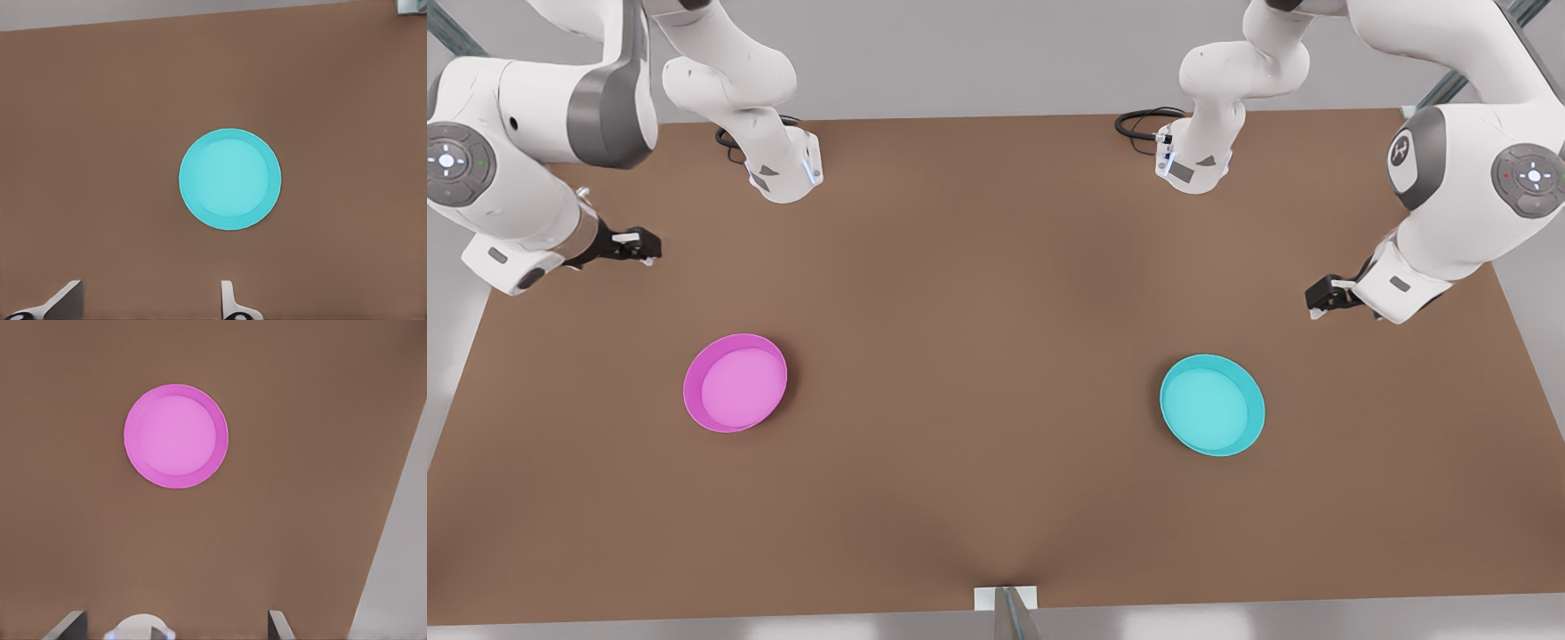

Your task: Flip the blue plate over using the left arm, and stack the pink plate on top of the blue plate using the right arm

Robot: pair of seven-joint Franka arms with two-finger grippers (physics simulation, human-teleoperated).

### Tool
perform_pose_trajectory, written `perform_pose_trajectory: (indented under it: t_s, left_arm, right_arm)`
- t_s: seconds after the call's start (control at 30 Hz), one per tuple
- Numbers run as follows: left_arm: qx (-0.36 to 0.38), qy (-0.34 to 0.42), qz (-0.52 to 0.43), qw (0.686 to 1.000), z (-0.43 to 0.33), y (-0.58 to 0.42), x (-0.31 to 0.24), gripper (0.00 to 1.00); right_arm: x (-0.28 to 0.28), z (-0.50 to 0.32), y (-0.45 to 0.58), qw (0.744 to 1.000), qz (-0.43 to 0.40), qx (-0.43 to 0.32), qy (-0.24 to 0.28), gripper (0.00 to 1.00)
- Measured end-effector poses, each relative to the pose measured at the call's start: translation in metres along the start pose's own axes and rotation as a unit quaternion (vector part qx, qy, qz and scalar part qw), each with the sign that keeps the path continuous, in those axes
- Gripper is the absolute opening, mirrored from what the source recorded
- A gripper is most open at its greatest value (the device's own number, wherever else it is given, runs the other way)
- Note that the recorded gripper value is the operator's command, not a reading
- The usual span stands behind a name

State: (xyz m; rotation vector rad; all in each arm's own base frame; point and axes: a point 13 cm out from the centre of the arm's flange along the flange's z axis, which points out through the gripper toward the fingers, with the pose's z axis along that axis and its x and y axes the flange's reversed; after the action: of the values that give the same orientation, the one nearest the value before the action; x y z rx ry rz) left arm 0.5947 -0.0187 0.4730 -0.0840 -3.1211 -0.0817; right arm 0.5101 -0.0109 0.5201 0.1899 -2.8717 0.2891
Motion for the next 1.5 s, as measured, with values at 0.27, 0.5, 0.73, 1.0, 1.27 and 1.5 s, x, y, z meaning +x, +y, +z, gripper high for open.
perform_pose_trajectory:
  t_s: [0.27, 0.5, 0.73, 1.0, 1.27, 1.5]
  left_arm:
    - [0.093, 0.136, -0.081, 0.983, 0.221, 0.061, -0.028, 1.00]
    - [0.186, 0.130, -0.094, 0.969, 0.387, 0.062, -0.012, 1.00]
    - [0.191, 0.060, -0.052, 0.978, 0.408, 0.039, -0.045, 1.00]
    - [0.188, 0.039, -0.035, 0.981, 0.416, 0.039, -0.054, 0.63]
    - [0.186, 0.038, -0.036, 0.981, 0.423, 0.039, -0.055, 0.51]
    - [0.188, 0.046, -0.036, 0.980, 0.430, 0.035, -0.051, 0.40]
  right_arm:
    - [-0.002, 0.001, 0.014, 1.000, -0.016, -0.001, 0.004, 1.00]
    - [-0.003, 0.005, 0.006, 1.000, -0.008, -0.004, 0.008, 1.00]
    - [-0.005, 0.008, 0.010, 1.000, -0.012, -0.004, 0.012, 1.00]
    - [-0.007, 0.011, 0.010, 1.000, -0.012, -0.004, 0.015, 1.00]
    - [-0.008, 0.011, 0.012, 1.000, -0.014, -0.004, 0.015, 1.00]
    - [-0.009, 0.013, 0.011, 1.000, -0.014, -0.004, 0.016, 1.00]
